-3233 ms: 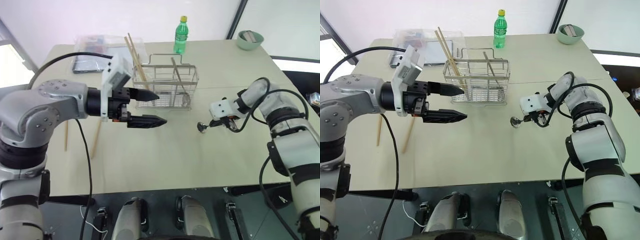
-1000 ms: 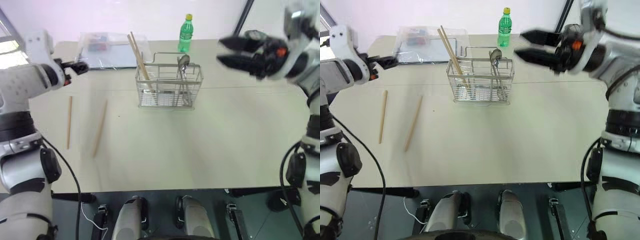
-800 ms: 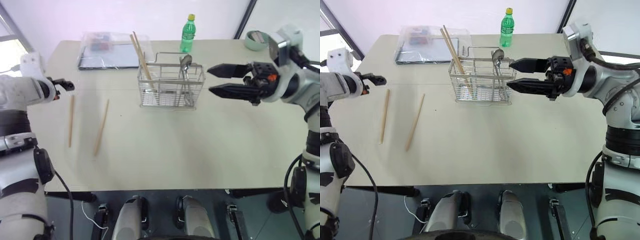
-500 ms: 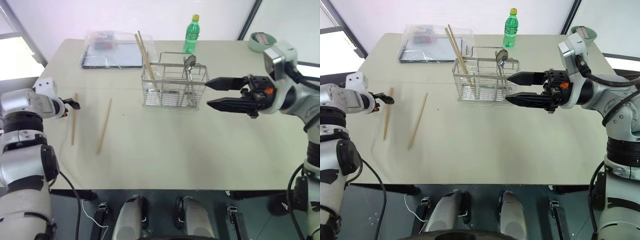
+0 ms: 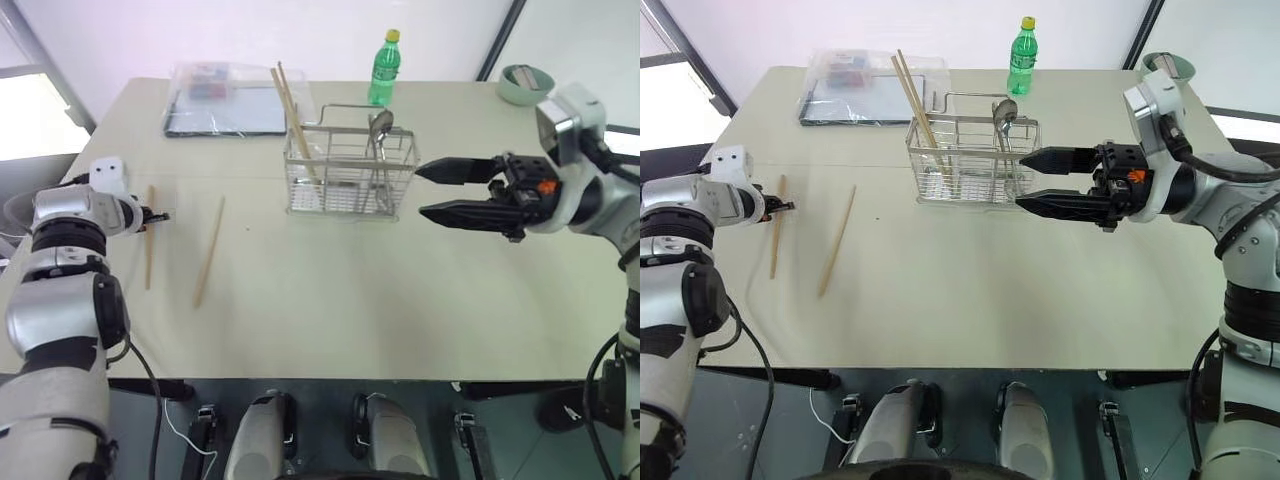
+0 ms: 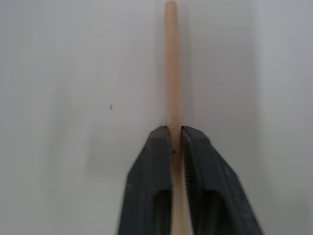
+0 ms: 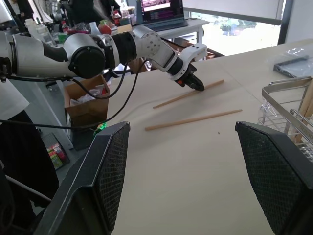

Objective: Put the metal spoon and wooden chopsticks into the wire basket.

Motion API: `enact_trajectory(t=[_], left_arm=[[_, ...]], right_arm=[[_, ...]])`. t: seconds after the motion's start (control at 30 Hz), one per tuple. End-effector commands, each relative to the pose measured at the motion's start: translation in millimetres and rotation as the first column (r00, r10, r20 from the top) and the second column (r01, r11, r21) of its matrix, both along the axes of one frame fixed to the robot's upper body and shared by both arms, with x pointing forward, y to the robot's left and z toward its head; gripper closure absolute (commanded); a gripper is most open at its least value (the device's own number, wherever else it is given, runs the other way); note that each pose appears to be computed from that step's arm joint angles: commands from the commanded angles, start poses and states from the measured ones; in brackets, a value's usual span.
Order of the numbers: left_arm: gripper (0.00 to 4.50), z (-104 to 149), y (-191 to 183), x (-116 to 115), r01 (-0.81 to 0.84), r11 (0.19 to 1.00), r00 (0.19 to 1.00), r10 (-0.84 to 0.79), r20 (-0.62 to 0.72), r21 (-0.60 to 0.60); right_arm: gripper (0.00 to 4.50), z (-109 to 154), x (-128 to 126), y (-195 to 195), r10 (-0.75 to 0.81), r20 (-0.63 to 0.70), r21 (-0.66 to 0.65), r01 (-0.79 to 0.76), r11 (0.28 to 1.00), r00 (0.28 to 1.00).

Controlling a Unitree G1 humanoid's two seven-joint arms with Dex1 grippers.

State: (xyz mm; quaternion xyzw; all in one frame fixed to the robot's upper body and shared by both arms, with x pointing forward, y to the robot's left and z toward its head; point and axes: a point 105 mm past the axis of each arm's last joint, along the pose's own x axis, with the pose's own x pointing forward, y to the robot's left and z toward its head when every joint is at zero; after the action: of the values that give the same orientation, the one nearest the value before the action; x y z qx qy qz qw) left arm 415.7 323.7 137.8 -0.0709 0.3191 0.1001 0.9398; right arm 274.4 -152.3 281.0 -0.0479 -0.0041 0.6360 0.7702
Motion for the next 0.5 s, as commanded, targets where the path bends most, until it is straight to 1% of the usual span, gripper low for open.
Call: enact_trajectory(t=[0.03, 0.1, 0.13, 0.2, 0.23, 0.27, 0.3, 0.33, 0.4, 0.43, 0.5], left_arm=[[4.48, 23.7, 1.4, 7.8, -0.002, 1.0, 0.996, 0.003, 0.092, -0.009], [4.48, 43.3, 2.1, 15.8, 0.001, 1.0, 0.98, -0.001, 0.199, 0.001], [4.48, 68.3, 5.3, 22.9, -0.021, 0.999, 0.946, 0.011, 0.324, 0.025], [4.48, 115.0, 4.6, 30.0, -0.035, 0.999, 0.847, 0.022, 0.531, 0.015], [4.48, 148.9, -2.9, 31.7, -0.004, 1.0, 0.753, 0.024, 0.658, -0.031], [4.48, 169.7, -8.1, 31.0, 0.024, 0.998, 0.684, 0.028, 0.729, -0.062], [4.48, 188.3, -13.1, 29.2, 0.052, 0.995, 0.619, 0.035, 0.785, -0.085], [4.48, 215.1, -23.9, 25.6, 0.109, 0.987, 0.524, 0.044, 0.851, -0.118], [4.48, 260.0, -56.6, 17.7, 0.273, 0.947, 0.367, 0.06, 0.928, -0.169], [4.48, 272.5, -68.2, 14.2, 0.332, 0.926, 0.323, 0.068, 0.944, -0.18], [4.48, 290.0, -96.7, 10.1, 0.419, 0.895, 0.256, 0.047, 0.966, -0.154]], right_arm=[[0.94, 9.1, -3.9, -4.8, -0.007, 0.059, 0.0, 0.007, 1.0, 0.998], [0.94, 8.6, -2.4, -6.9, -0.018, 0.057, 0.002, 0.018, 1.0, 0.998], [0.94, 8.4, -1.2, -8.4, -0.028, 0.056, 0.004, 0.028, 1.0, 0.998], [0.94, 7.9, 0.2, -11.0, -0.042, 0.051, 0.006, 0.041, 0.999, 0.998], [0.94, 7.7, 0.7, -12.1, -0.049, 0.05, 0.006, 0.049, 0.999, 0.998], [0.94, 7.5, 1.0, -12.8, -0.054, 0.049, 0.006, 0.054, 0.999, 0.997], [0.94, 7.7, 1.1, -13.6, -0.06, 0.046, 0.009, 0.06, 0.998, 0.997], [0.94, 7.8, 1.2, -14.3, -0.066, 0.045, 0.011, 0.066, 0.998, 0.997], [0.94, 8.0, 2.3, -16.2, -0.083, 0.04, 0.015, 0.082, 0.997, 0.996], [0.94, 8.0, 2.7, -16.7, -0.088, 0.04, 0.015, 0.087, 0.996, 0.995], [0.94, 8.4, 3.6, -17.7, -0.099, 0.037, 0.019, 0.099, 0.995, 0.994]])
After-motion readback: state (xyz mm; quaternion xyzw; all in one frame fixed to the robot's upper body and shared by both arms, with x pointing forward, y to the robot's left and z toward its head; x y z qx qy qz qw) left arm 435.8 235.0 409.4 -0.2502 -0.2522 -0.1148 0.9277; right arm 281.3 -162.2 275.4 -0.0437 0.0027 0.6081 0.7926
